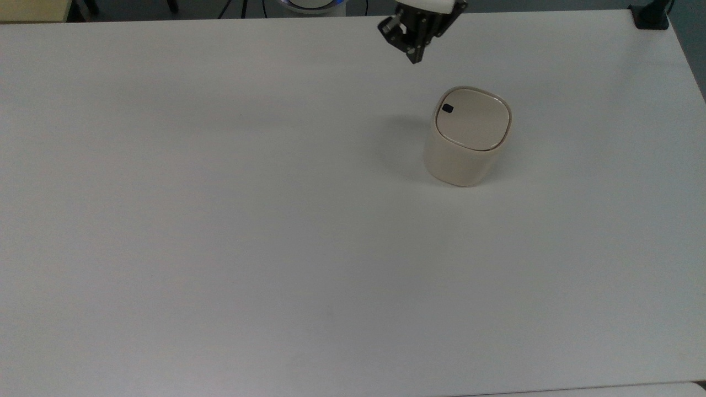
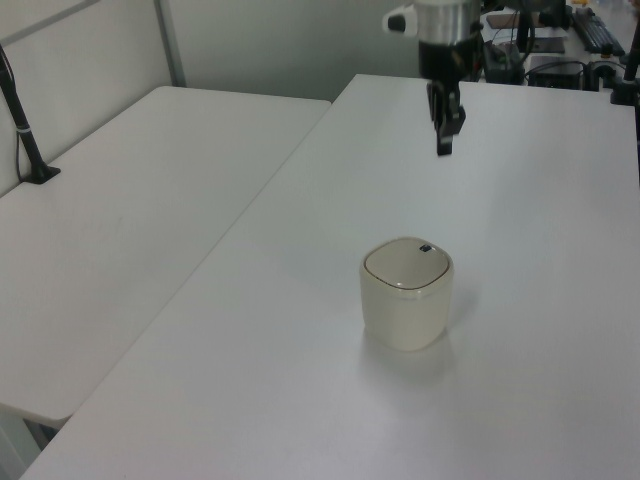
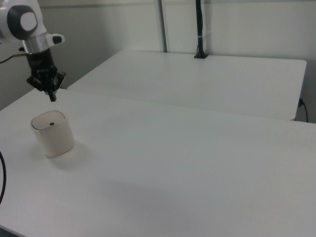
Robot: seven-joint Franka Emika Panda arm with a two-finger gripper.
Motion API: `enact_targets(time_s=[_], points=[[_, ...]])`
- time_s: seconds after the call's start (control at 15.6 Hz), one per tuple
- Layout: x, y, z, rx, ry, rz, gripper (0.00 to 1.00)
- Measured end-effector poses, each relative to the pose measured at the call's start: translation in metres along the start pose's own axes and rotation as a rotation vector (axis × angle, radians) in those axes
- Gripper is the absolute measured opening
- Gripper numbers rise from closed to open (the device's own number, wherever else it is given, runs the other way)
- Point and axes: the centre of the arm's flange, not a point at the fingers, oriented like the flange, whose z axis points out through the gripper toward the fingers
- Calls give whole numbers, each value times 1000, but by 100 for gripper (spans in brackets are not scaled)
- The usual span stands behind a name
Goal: Open the trash bin
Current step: 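Move the gripper down onto the lid tab of the cream bin, then pull the lid tab up and back to flip the lid open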
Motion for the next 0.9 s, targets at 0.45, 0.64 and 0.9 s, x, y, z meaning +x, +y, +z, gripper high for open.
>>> enact_targets(time_s=[0.45,0.64,0.9], points=[[44,-57,81,5,-7,-120,1],[54,-63,105,9,-20,-167,1],[58,-62,116,13,-29,-184,1]])
